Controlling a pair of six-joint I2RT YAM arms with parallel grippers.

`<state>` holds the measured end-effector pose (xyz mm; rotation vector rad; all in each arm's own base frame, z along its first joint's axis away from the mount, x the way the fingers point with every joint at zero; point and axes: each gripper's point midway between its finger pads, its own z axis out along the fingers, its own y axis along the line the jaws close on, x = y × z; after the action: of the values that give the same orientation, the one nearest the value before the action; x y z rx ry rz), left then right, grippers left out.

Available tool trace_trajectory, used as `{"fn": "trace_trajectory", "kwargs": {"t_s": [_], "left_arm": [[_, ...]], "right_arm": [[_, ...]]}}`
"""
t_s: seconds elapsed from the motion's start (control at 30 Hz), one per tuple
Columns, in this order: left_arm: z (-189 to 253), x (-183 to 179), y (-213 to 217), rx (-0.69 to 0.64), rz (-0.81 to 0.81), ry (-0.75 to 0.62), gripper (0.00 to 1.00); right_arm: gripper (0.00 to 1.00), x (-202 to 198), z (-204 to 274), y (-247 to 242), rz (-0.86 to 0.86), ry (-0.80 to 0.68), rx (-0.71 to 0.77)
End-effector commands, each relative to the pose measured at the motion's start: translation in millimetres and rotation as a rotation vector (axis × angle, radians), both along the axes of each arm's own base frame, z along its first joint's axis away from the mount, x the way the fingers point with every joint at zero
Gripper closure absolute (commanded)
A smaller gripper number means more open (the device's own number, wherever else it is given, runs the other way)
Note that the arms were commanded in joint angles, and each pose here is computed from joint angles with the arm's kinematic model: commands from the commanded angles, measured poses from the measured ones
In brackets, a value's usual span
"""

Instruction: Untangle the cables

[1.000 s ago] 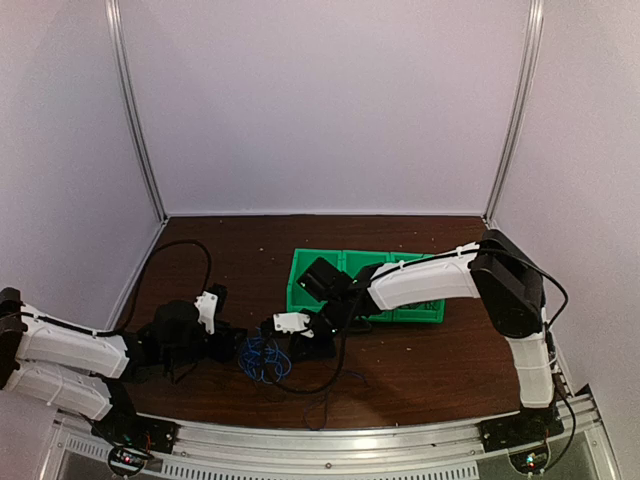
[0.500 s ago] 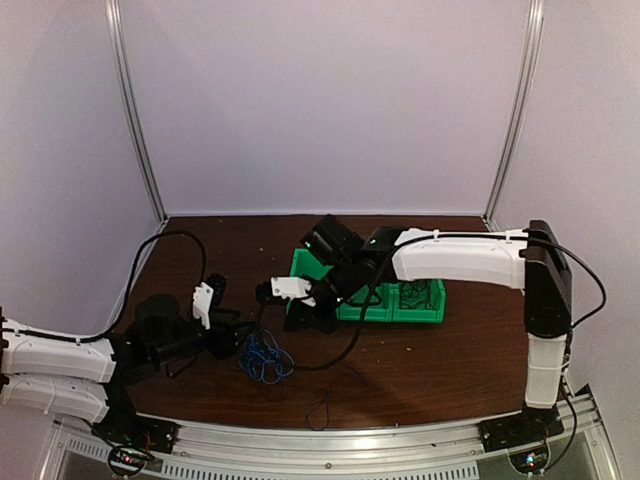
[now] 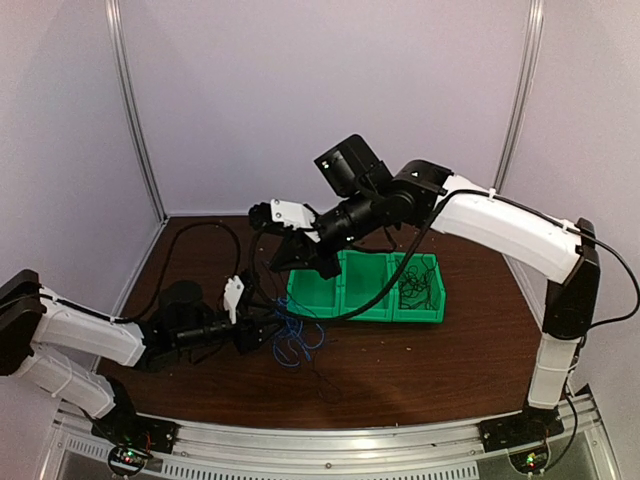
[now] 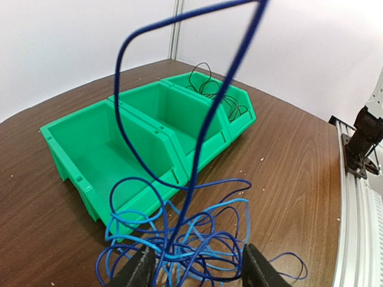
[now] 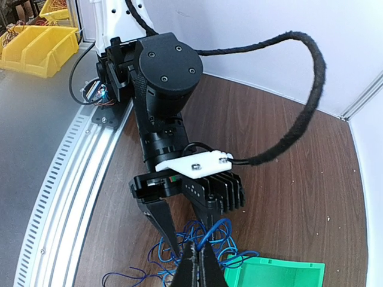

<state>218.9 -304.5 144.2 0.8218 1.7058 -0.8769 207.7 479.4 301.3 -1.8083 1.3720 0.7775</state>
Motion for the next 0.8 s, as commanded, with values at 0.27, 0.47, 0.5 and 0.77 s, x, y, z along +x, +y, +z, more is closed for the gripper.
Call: {"fn": "trace_trajectory", "kwargs": {"t_s": [0.27,0.47,0.5,0.77], "left_arm": [[-27,28,13,0.057,0.177,-0.035,0.71],[-53,35,34,0.138,0.287,0.008,0.75],[-58,37,37,0.161,0.306,0.019,0.76],[-52,32,54,0.144,0.37,0.078,0.77]], "right_arm": [[1.0,-20,78,-18,0.035,-0.092,0.113],[1.0,-25,131,-46,0.071,-0.196,0.188],[1.0,-22,137,-52,0.069,-0.203,0.2],[1.0,-16,193,-95,0.053,-0.26,0.317]]}}
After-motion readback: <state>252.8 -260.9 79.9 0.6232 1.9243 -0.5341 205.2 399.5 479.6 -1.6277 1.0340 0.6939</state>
